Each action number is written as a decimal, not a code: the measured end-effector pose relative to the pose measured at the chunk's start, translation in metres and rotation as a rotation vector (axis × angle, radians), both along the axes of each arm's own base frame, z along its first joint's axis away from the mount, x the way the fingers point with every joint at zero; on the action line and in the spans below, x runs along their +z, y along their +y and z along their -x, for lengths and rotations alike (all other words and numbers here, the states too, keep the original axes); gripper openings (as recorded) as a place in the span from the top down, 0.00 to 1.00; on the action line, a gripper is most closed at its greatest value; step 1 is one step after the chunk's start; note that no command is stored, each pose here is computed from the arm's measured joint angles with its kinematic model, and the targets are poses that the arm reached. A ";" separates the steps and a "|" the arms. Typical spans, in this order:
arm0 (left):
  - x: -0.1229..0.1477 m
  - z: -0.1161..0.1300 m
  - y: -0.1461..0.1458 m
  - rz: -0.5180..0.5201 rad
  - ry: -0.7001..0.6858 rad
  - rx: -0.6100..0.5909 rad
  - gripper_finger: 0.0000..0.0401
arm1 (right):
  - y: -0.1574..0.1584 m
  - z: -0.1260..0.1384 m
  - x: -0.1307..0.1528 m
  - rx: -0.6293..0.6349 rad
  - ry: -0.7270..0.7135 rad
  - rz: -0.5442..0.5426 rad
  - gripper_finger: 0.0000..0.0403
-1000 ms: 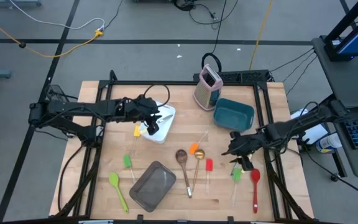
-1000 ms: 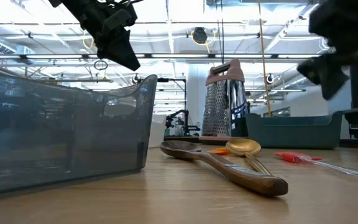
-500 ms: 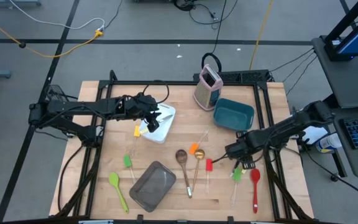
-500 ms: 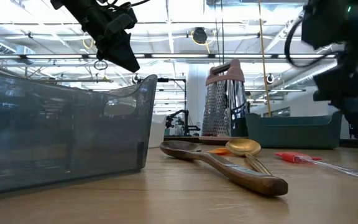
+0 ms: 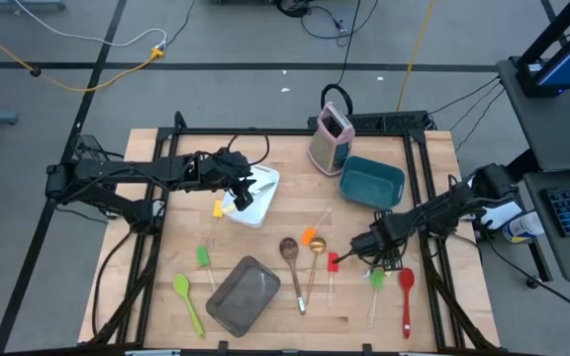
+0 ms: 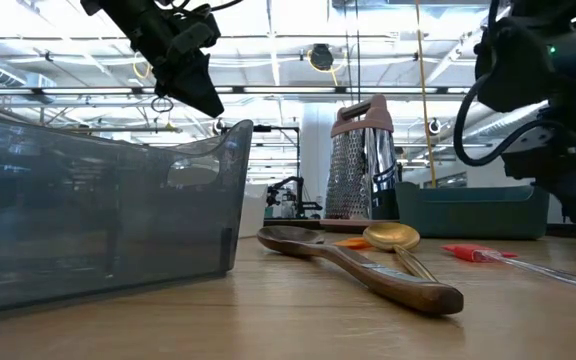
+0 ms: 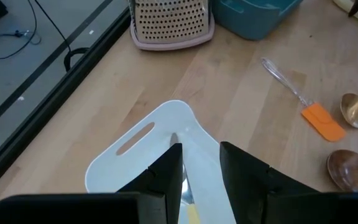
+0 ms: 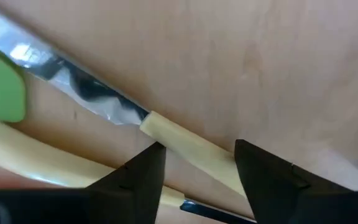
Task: Pick & Place Kitchen Items
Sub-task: Put the left white table knife into the white bin
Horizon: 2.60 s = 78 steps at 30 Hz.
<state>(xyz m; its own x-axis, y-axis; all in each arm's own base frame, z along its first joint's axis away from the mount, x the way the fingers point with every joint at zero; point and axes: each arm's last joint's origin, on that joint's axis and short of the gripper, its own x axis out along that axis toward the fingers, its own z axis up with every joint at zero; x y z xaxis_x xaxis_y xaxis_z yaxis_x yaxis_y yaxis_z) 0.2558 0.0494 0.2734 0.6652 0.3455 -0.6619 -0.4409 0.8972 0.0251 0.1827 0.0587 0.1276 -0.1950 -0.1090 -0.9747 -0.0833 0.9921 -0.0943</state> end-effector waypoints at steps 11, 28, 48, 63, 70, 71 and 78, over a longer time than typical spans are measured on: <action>0.000 0.000 0.000 -0.046 0.023 -0.046 0.72 | 0.001 -0.003 -0.001 -0.003 -0.030 -0.019 0.91; -0.001 -0.001 -0.005 -0.014 0.020 -0.077 0.72 | 0.011 -0.067 0.043 -0.120 -0.486 0.077 0.90; -0.012 0.009 -0.038 0.020 0.198 -0.189 0.72 | -0.030 -0.141 0.098 0.190 -1.255 0.300 0.90; 0.003 0.006 -0.042 -0.115 0.086 -0.211 0.72 | -0.052 -0.153 0.150 0.235 -1.824 0.151 0.89; 0.018 -0.007 -0.056 -0.253 -0.079 -0.343 0.72 | -0.058 -0.153 0.150 0.170 -1.834 0.120 0.89; 0.021 -0.008 -0.058 -0.277 -0.105 -0.361 0.72 | -0.058 -0.154 0.148 0.155 -1.835 0.109 0.89; 0.033 -0.015 -0.063 -0.331 -0.236 -0.388 0.72 | -0.057 -0.155 0.149 0.154 -1.866 -0.008 0.89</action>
<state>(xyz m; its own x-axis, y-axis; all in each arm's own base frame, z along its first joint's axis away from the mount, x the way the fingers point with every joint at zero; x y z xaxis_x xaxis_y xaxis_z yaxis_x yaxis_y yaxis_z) 0.2703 -0.0138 0.3064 0.9020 0.2099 -0.3772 -0.1079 0.9557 0.2739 0.3378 0.0019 0.2762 0.9942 -0.0148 0.1067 0.0312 0.9876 -0.1539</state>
